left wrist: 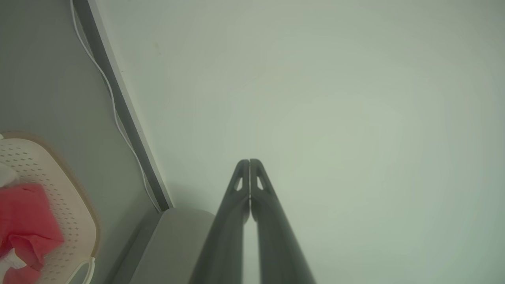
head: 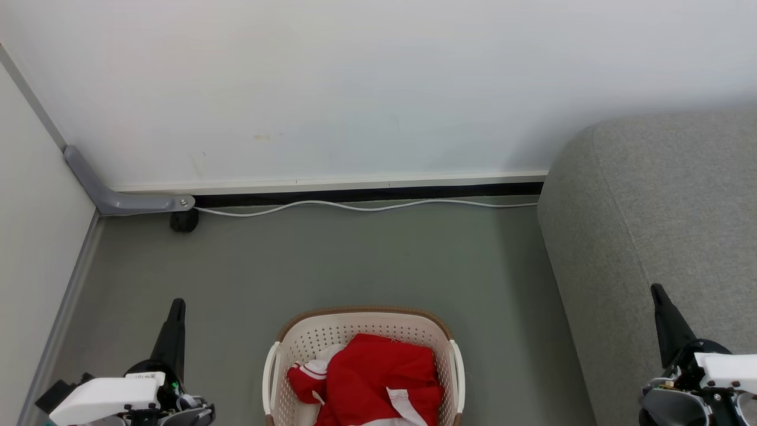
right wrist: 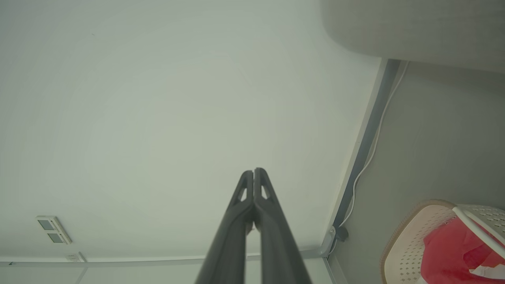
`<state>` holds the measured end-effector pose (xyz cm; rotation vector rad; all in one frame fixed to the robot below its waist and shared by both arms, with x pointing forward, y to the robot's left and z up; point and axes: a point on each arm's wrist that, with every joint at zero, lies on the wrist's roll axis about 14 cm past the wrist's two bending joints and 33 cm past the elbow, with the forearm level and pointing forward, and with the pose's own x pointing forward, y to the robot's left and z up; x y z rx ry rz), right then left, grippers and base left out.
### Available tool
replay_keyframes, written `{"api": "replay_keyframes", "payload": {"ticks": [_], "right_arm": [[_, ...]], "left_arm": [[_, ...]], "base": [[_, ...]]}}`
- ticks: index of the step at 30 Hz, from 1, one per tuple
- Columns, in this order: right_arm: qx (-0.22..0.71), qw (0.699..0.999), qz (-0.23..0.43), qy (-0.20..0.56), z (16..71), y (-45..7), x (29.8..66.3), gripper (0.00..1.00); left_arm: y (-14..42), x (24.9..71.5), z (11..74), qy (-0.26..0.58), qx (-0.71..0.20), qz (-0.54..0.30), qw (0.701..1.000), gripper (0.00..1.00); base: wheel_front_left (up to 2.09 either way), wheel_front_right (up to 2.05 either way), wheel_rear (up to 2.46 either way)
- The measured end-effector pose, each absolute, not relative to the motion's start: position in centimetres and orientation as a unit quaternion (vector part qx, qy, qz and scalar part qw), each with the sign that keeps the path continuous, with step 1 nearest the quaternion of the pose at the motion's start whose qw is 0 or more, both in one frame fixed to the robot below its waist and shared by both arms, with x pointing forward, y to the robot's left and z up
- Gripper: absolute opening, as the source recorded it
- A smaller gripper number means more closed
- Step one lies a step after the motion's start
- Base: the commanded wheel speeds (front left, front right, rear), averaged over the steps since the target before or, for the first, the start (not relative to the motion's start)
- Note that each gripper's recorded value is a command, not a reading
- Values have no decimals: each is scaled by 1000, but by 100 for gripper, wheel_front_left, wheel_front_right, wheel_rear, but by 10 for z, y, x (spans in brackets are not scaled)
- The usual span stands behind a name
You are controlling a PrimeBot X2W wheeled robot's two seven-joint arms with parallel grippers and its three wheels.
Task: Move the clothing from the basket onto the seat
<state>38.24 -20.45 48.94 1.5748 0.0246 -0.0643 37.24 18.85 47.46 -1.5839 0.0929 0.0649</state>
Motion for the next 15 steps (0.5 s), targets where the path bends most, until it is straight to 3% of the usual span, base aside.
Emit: {"api": "replay_keyframes", "payload": {"ticks": [15], "right_arm": [[708, 705, -29, 11, 489, -204, 382, 0]], "left_arm": [[188, 372, 475, 42, -711, 29, 701, 0]], "base": [[0, 0, 0]]}}
